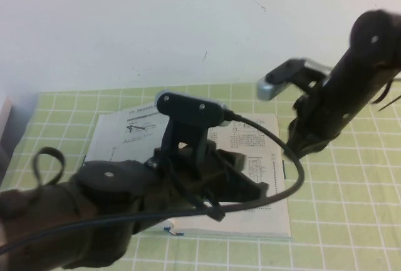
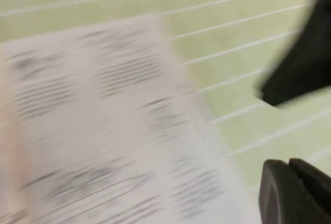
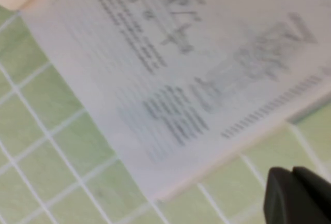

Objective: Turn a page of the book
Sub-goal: Open the closed book

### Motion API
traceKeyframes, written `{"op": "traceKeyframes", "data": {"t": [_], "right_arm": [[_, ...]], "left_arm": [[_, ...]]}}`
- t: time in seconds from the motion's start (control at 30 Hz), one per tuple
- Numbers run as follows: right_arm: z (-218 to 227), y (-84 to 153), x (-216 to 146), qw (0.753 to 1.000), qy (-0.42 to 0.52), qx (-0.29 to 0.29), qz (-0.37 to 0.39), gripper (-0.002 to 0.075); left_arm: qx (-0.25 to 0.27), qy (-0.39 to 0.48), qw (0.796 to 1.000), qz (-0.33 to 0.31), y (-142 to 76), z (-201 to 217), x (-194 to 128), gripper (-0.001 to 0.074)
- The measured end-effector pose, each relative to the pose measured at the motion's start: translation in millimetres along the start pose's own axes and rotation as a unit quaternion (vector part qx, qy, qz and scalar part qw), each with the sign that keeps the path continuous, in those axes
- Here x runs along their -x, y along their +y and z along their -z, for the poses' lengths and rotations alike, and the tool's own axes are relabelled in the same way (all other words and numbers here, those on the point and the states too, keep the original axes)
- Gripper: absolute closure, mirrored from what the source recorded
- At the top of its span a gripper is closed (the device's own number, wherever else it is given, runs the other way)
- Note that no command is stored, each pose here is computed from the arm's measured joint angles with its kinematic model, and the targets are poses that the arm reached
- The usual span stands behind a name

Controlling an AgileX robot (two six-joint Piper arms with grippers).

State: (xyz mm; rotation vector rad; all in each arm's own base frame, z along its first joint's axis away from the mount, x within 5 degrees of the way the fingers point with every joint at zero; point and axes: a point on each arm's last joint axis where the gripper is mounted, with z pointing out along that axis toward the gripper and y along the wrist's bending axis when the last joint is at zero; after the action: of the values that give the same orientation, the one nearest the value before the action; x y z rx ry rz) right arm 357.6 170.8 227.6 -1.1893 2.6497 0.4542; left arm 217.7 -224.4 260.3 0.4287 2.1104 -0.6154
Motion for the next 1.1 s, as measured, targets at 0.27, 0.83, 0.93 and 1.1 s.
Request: {"op": "traceKeyframes", "data": {"t": [0.27,0.83,0.93,1.1], "right_arm": [[118,26,-24,0.985,-0.048,-0.169,0.002,0.0728],[252,115,-141,0.930,-0.220,-0.294,-0.023,0.0728],[236,121,-172,0.928,-0.214,-0.304,-0.033,0.0728],[202,125,-235,0.913,-0.200,-0.343,-0.087,0.0728]], "left_arm": [[-0.104,-0.073,0.992,-0.011,-20,55,29,0.0738],[-0.151,0.112,0.979,-0.075,19,98,14,0.0738],[-0.096,0.132,0.982,-0.090,33,99,11,0.0738],[-0.047,0.077,0.989,-0.114,39,121,17,0.0738]]}}
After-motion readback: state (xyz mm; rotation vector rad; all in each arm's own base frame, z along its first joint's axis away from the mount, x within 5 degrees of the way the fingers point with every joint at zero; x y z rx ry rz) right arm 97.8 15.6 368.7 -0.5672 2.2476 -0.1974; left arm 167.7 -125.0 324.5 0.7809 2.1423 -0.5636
